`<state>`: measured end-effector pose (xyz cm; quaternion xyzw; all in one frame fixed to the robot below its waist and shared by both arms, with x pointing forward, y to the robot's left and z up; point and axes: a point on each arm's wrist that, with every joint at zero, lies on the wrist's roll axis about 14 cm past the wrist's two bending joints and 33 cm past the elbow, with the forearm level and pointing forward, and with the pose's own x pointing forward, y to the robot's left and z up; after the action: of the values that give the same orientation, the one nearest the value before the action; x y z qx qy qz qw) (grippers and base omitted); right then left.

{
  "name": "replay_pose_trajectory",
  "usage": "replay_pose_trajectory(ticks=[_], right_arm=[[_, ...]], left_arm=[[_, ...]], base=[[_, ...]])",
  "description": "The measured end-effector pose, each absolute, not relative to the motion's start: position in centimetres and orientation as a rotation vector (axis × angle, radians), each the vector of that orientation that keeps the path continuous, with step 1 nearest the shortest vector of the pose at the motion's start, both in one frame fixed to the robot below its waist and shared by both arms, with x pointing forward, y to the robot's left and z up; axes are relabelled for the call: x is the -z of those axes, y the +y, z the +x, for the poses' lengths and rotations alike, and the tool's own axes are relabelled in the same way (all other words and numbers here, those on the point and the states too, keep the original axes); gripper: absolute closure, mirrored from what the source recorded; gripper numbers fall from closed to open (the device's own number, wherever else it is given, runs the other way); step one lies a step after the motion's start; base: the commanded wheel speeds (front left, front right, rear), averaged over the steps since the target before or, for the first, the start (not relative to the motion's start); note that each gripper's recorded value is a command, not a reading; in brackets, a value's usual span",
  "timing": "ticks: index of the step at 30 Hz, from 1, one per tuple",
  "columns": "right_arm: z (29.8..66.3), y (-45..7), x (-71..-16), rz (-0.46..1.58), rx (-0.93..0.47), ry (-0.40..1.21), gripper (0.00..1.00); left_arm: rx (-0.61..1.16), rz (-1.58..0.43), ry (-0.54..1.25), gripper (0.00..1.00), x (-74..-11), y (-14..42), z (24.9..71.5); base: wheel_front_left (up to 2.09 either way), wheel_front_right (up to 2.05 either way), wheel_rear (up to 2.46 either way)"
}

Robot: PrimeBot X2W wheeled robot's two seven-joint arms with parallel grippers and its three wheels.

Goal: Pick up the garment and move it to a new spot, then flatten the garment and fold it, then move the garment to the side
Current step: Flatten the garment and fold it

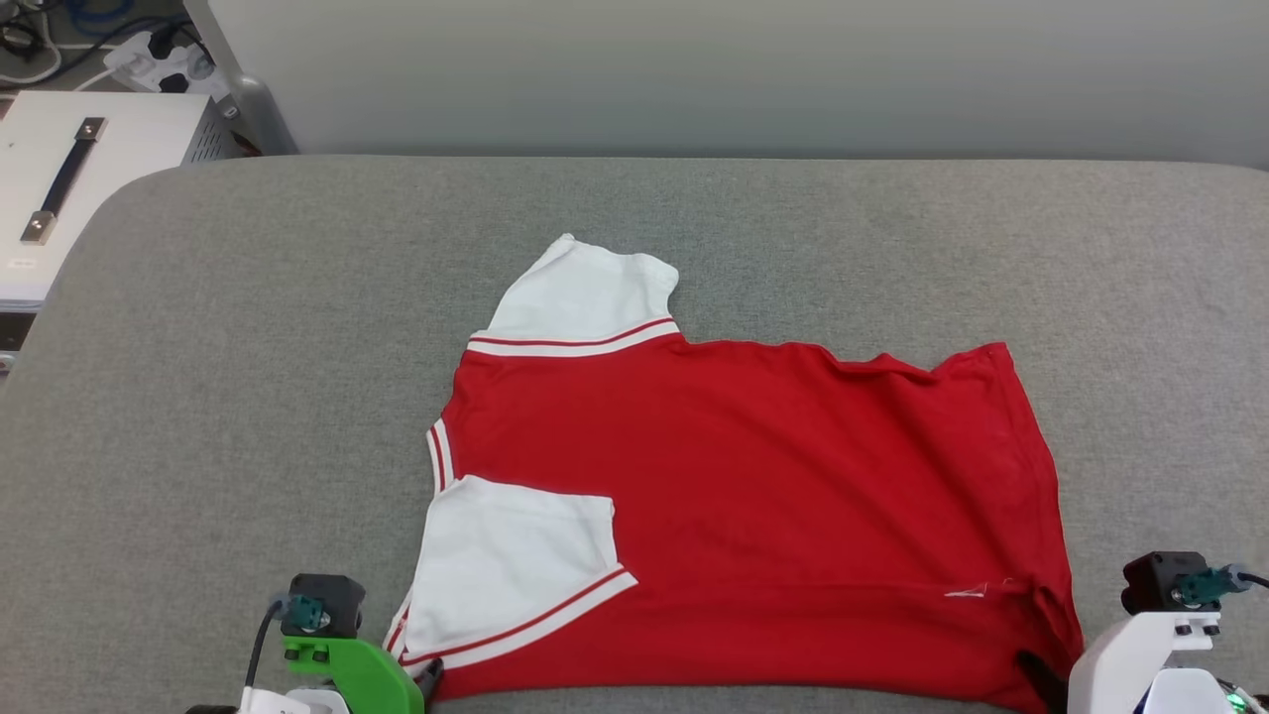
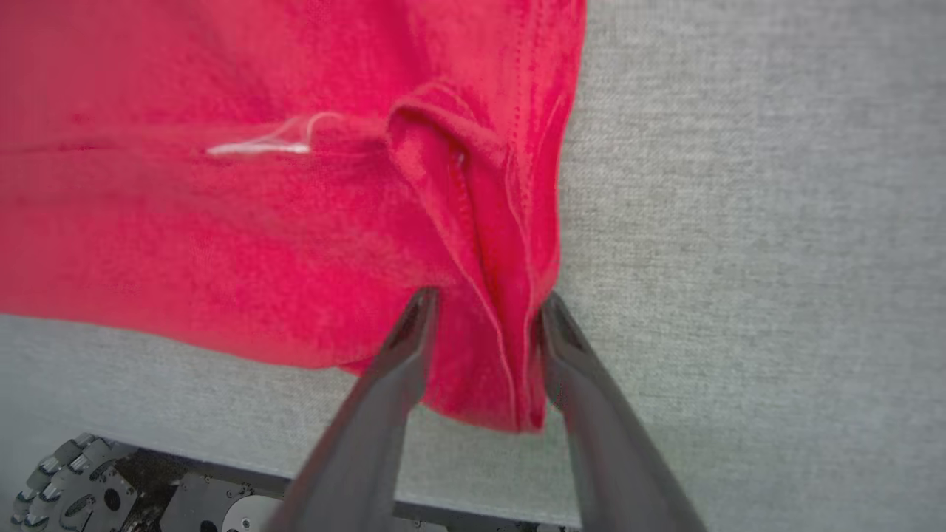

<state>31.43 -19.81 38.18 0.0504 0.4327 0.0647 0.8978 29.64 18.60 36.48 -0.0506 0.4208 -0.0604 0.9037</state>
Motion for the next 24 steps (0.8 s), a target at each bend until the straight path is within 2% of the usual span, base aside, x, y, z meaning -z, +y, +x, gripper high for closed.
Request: replay_pose_trajectory(ticks=[7,16,24], right_arm=[[33.3,-20.0,-41.3,0.094,-0.138,0.721,0.00],[36.2,-19.8,-48.9,0.086,-0.155,0.317,0.00],[36.6,-19.1,-52.1,0.151,-0.138,0.085,0.00]], left_arm=[[0.120,-0.095,0.733,0.00,-38.8,18.8,31.0],[0.182,-0.098,0.304,0.00,-46.8,17.3,35.3],[0.162,-0.115,0.053,0.00,-50.9,17.4,37.2]], base=[[0.00,0.00,0.00],[0.00,0.00,0.00],[0.00,0.00,0.00]])
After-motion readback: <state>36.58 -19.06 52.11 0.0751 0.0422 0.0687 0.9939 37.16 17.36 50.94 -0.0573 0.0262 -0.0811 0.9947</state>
